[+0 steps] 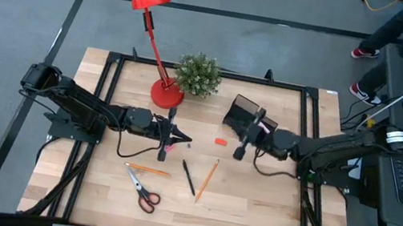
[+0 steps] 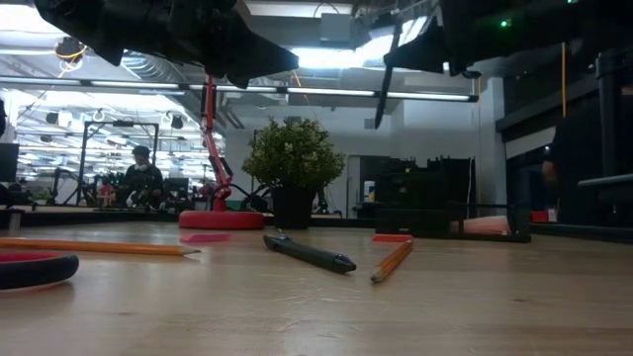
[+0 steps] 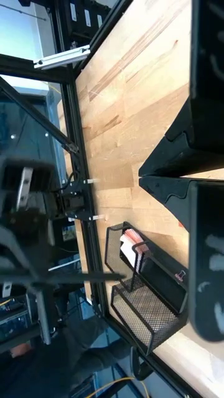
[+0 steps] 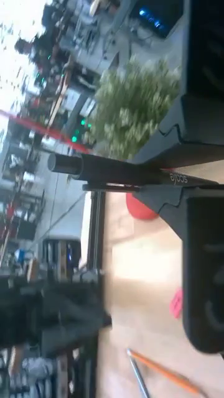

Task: Pick and place office supplies into organizer
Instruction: Put the top black pen into the black desk organizer

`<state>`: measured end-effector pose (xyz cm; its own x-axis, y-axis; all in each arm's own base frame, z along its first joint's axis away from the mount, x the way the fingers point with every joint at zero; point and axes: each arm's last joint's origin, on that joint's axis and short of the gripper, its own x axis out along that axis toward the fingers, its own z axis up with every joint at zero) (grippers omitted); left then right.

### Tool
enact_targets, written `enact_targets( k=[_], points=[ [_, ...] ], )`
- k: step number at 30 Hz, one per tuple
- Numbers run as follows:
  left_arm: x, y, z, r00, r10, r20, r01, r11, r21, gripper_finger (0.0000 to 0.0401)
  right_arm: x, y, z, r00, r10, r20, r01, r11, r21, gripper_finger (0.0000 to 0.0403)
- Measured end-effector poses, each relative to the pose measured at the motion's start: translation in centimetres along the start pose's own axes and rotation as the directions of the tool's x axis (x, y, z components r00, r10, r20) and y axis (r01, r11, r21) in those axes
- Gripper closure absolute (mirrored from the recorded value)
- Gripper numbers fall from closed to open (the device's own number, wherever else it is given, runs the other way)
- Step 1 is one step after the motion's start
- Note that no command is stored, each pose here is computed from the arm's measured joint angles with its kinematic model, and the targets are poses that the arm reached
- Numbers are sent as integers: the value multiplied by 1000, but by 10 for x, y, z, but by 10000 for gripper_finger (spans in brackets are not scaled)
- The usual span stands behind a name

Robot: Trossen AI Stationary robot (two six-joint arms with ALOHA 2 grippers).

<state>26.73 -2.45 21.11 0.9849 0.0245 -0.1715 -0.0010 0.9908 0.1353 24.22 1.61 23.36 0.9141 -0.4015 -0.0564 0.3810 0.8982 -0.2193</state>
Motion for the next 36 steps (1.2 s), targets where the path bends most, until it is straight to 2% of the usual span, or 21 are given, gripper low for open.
enact_targets(
  k=[5,8,10,16,22,26,36],
  points=[
    [0,0,0,1000,1,4,-1,1000,0,398,-2,-20,-4,991,-132,-26,133,988,77,378],
    [0,0,0,1000,1,4,-1,1000,-1,399,0,-29,-10,970,-233,-66,237,969,63,378],
    [0,0,0,1000,1,4,-1,1000,-1,400,2,-35,-15,960,-263,-101,269,961,57,378],
    [0,0,0,1000,1,4,-1,1000,0,398,6,-50,-26,934,-306,-184,324,943,74,378],
    [0,0,0,1000,1,4,-1,1000,1,399,9,-60,-28,919,-345,-191,365,928,79,378],
    [0,0,0,1000,1,4,-1,1000,2,398,11,-65,-32,932,-294,-212,324,938,122,378],
    [0,0,0,1000,1,1,0,1000,-5,399,15,-76,-40,910,-327,-253,362,926,105,378]
  ],
)
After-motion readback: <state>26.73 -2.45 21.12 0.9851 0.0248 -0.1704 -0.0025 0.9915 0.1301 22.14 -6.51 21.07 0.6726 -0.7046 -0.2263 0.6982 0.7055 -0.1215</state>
